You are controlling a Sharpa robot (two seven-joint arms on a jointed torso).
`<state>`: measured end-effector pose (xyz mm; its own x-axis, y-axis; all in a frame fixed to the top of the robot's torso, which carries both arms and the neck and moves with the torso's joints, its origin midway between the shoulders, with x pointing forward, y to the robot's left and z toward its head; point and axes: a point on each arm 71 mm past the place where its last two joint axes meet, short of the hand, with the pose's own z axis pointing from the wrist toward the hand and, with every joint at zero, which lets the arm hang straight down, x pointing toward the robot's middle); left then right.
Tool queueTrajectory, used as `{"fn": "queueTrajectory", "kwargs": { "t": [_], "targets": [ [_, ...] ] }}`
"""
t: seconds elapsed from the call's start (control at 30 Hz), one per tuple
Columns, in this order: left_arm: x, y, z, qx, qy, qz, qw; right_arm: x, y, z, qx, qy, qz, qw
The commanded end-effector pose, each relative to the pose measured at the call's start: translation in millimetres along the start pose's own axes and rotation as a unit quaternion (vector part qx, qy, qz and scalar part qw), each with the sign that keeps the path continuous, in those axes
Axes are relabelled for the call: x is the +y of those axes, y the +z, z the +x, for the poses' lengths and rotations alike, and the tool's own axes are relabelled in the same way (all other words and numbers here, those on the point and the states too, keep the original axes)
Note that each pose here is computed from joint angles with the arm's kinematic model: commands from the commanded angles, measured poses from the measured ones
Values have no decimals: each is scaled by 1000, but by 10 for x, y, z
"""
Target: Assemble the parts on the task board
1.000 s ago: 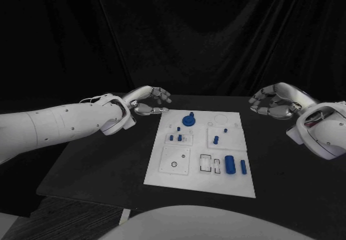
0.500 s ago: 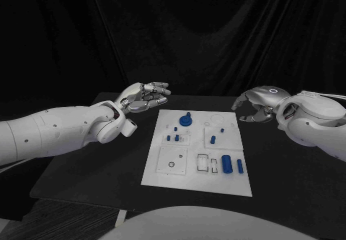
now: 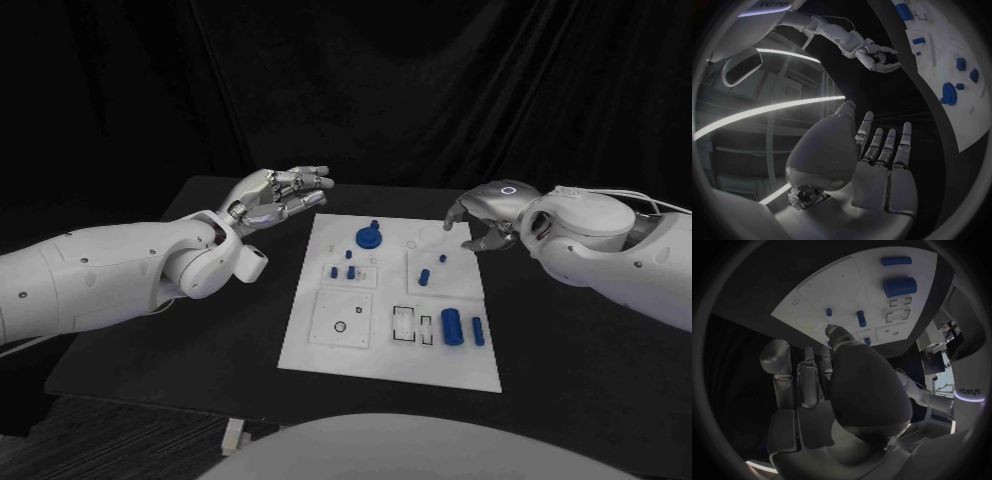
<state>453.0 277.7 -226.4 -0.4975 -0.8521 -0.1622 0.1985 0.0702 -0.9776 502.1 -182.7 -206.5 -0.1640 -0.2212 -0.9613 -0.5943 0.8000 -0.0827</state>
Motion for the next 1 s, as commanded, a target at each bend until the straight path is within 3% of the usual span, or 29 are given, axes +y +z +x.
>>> {"fn": "queueTrajectory", "kwargs": {
  "t": [0.03,0.53,1.0],
  "targets": [
    [-113,3,15,6,-33,72,997,42,44,84,10,-12,-16,1000],
    [-125,-39,17,13,-43,81,996,136,235,303,29,-1,-31,999],
    [-114,-35,33,24,-54,75,995,102,258,380,44,7,-23,999]
  ]
}}
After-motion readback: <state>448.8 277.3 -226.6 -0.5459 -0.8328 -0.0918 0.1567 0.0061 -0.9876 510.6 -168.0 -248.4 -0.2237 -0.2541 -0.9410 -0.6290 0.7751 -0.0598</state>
